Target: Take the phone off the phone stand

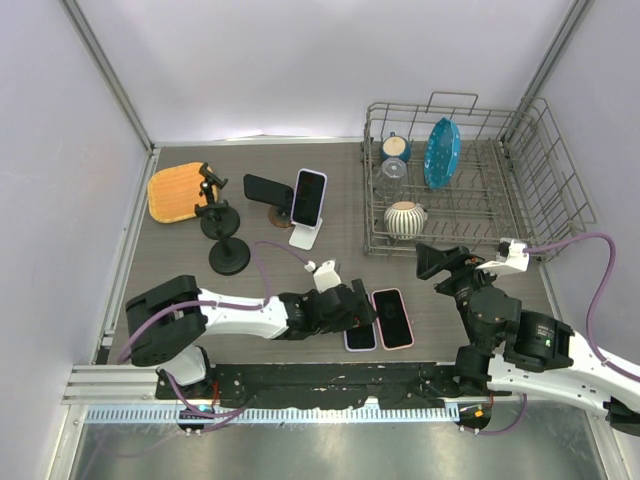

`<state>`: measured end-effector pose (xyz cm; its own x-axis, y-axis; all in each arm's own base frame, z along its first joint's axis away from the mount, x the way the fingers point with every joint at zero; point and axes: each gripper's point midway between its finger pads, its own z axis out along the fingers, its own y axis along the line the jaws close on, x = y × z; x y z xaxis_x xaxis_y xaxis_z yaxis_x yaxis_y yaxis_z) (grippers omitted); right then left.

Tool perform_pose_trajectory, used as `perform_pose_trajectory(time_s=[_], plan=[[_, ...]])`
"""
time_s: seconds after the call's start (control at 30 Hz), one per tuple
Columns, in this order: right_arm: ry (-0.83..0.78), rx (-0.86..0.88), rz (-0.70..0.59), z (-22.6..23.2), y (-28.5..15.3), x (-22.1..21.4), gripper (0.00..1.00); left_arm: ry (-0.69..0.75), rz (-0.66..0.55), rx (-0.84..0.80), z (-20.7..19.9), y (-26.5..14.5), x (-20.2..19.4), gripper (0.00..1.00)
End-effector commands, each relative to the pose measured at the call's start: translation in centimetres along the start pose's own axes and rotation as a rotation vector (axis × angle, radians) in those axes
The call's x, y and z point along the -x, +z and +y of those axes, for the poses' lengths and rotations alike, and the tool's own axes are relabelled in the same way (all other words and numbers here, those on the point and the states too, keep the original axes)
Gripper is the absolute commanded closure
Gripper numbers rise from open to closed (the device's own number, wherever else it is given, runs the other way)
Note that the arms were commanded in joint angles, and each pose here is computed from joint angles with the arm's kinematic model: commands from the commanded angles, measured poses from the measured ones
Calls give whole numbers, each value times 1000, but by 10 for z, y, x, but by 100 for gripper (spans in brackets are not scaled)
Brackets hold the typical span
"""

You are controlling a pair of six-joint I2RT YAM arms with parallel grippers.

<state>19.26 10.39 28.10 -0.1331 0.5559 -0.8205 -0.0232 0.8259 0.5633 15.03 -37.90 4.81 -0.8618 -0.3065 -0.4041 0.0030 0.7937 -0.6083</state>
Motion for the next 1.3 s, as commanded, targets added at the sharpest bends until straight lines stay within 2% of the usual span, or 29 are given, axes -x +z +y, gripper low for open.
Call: perform_pose_trajectory(time_s=[0.0, 0.37, 0.83, 1.27], plan=[[36, -4, -19, 1, 0, 7, 16, 40, -18, 111, 26, -12, 4, 0], [25, -4, -9, 3, 1, 3, 16, 98, 16, 103, 19, -6, -4, 0], [27, -1, -14, 2, 0, 6, 17, 153, 90, -24, -28, 10, -16, 0], [23, -6, -24, 0, -1, 8, 17, 301, 82, -51, -45, 12, -8, 0]])
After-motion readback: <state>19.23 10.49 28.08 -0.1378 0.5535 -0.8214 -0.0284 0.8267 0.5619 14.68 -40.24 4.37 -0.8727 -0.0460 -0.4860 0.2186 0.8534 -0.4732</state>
